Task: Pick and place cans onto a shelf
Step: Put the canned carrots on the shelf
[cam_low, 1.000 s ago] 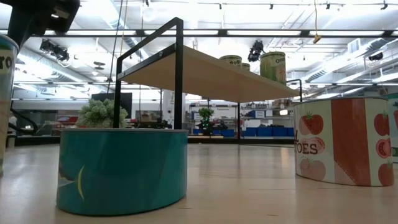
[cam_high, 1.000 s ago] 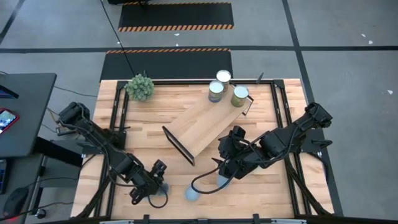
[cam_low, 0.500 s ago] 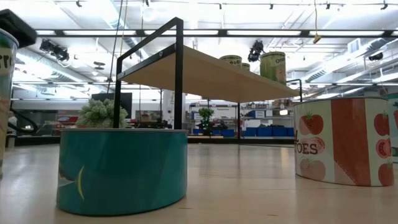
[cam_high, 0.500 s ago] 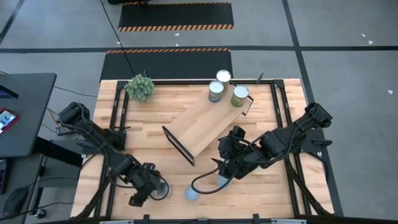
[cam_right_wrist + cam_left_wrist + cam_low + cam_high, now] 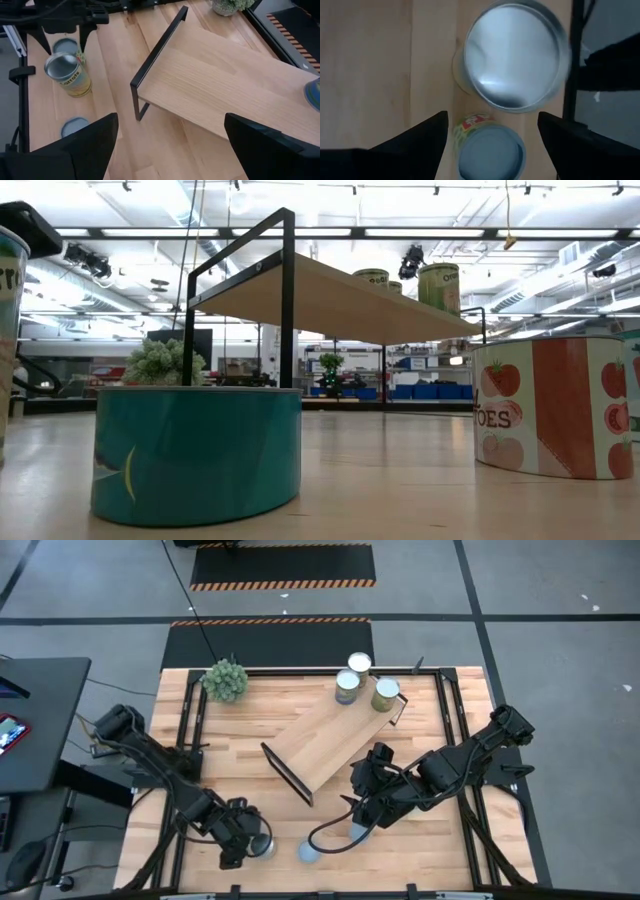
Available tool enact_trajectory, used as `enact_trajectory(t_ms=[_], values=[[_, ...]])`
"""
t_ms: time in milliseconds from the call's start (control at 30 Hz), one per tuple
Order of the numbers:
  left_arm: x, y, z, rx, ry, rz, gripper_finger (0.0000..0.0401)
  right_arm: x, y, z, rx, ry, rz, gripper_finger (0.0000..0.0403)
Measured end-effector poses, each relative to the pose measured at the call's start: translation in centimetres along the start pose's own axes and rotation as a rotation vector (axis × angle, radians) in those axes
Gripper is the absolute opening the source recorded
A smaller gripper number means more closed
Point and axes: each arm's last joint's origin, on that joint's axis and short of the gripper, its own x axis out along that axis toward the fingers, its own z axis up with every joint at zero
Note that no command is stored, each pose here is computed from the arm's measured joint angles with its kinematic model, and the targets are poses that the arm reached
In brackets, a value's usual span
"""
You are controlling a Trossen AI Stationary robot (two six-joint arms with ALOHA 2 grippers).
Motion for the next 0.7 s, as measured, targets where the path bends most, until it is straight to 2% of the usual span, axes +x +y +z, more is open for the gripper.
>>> enact_trajectory(t_ms=[267, 500, 567, 700], values=[[1.00, -0.04, 0.15, -0.097, 0.025, 0.003, 0.0316, 0.00, 0.00, 0.00, -0.014, 0.000, 0.000, 0.0373], [1.02, -0.18, 0.12, -0.063, 0.084, -0.059, 0.0316, 0.00, 0.06, 0.05, -0.058, -0.003, 0.007, 0.0373], [1.02, -0.22, 0.14, -0.025, 0.084, -0.067, 0.0316, 0.00, 0.09, 0.03, -0.058, 0.005, 0.018, 0.0373], [1.02, -0.39, 0.34, -0.024, 0.062, -0.083, 0.0316, 0.01, 0.14, 0.06, -0.055, 0.006, 0.028, 0.0373]])
